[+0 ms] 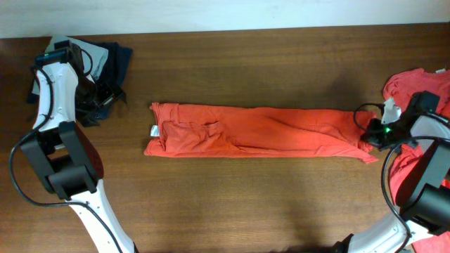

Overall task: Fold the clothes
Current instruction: 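Lift the right end and fold it leftward over the strip with the right gripper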

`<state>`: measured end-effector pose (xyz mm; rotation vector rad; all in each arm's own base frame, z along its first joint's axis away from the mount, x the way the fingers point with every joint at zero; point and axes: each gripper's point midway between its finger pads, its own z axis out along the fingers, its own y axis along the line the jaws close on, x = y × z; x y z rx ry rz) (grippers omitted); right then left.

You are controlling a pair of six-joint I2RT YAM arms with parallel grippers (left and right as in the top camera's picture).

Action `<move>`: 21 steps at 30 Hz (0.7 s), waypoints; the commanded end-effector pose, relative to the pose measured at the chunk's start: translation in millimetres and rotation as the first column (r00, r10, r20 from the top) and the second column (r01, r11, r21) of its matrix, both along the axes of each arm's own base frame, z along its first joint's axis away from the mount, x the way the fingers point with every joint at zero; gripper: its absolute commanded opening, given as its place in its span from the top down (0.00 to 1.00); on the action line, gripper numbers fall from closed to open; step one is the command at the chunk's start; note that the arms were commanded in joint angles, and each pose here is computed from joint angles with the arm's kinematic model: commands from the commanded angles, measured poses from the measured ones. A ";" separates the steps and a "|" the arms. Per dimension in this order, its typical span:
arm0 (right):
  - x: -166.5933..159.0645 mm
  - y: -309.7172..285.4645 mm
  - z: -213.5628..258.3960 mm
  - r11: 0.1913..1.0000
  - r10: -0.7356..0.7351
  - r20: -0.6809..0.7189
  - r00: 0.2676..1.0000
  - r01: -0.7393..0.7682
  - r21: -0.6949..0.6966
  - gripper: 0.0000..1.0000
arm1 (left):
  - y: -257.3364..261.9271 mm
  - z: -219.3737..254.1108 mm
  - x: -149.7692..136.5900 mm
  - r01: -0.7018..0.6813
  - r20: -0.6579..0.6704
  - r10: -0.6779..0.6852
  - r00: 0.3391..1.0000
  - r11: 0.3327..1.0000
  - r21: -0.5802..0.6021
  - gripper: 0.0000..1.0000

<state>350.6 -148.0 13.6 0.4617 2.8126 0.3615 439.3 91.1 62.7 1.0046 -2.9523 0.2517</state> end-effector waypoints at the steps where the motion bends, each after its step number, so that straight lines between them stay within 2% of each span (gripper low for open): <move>1: 16.8 -5.3 19.3 1.000 0.009 0.044 0.999 -0.009 -0.002 0.96 | 0.5 6.2 3.9 -0.008 0.021 0.008 1.000 1.000 -0.002 0.01; 9: 22.6 -24.4 54.2 0.997 -0.005 0.007 1.000 0.006 -0.074 0.96 | 0.5 6.2 3.9 -0.008 0.021 0.008 1.000 1.000 -0.002 0.01; 21: 33.6 -21.5 103.3 0.996 0.016 0.013 1.000 -0.015 -0.088 0.96 | 0.5 6.2 3.8 -0.008 0.021 0.008 1.000 1.000 -0.002 0.01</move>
